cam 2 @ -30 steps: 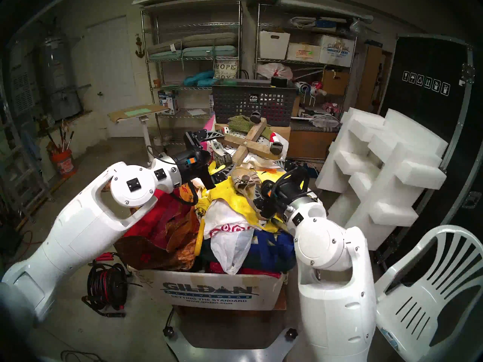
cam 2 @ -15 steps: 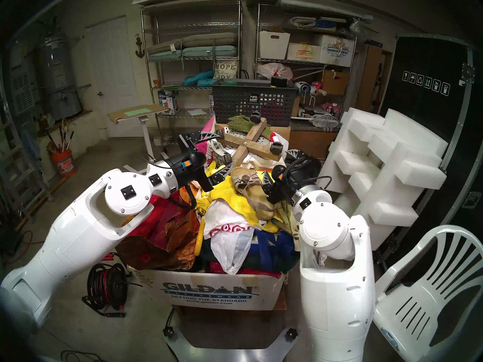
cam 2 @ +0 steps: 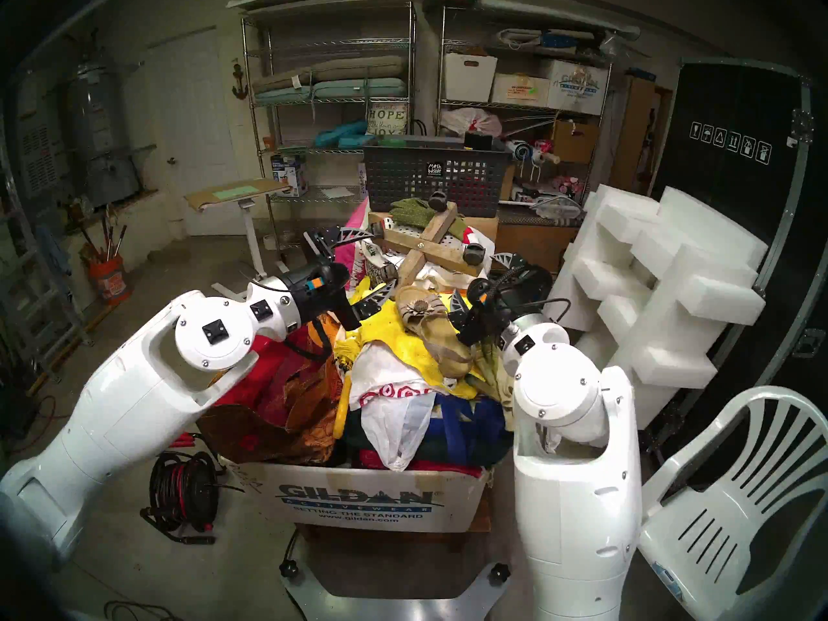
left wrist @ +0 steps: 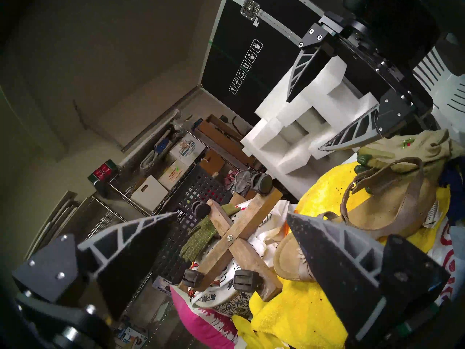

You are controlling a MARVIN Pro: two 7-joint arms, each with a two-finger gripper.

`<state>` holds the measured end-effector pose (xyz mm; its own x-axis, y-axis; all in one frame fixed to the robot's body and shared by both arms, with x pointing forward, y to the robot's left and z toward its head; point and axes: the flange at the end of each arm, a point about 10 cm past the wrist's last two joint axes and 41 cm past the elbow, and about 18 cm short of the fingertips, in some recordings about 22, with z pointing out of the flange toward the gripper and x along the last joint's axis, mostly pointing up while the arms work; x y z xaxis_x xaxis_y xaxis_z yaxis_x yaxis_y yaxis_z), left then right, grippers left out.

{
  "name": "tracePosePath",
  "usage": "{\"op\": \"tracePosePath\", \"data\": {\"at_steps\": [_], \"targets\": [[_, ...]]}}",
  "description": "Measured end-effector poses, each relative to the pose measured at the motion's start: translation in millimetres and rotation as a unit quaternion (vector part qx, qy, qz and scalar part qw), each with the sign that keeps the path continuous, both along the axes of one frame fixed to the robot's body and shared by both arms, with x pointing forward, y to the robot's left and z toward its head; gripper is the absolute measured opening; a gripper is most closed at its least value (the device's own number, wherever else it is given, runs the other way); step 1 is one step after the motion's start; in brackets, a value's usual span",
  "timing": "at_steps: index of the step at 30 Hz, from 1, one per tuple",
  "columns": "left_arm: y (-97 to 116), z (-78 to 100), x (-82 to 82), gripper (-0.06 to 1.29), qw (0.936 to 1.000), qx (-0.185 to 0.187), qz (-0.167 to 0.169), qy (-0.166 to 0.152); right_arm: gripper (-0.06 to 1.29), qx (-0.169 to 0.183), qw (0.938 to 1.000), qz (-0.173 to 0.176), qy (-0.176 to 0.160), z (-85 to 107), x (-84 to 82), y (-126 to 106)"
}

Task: Unbuckle a shoe

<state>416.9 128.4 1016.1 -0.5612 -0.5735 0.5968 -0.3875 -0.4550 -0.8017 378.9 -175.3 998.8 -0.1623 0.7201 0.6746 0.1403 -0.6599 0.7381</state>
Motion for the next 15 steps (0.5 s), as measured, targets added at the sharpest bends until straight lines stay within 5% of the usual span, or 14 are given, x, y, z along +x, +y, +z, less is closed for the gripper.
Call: {"op": "tracePosePath", "data": {"at_steps": [15], "targets": [[-0.5,0.4,-0.1,1.18,1.0000,0.000,0.000,-0.002,1.19,0.001,1.0000,0.002,-0.001,0.5,0.1,0.7]]}}
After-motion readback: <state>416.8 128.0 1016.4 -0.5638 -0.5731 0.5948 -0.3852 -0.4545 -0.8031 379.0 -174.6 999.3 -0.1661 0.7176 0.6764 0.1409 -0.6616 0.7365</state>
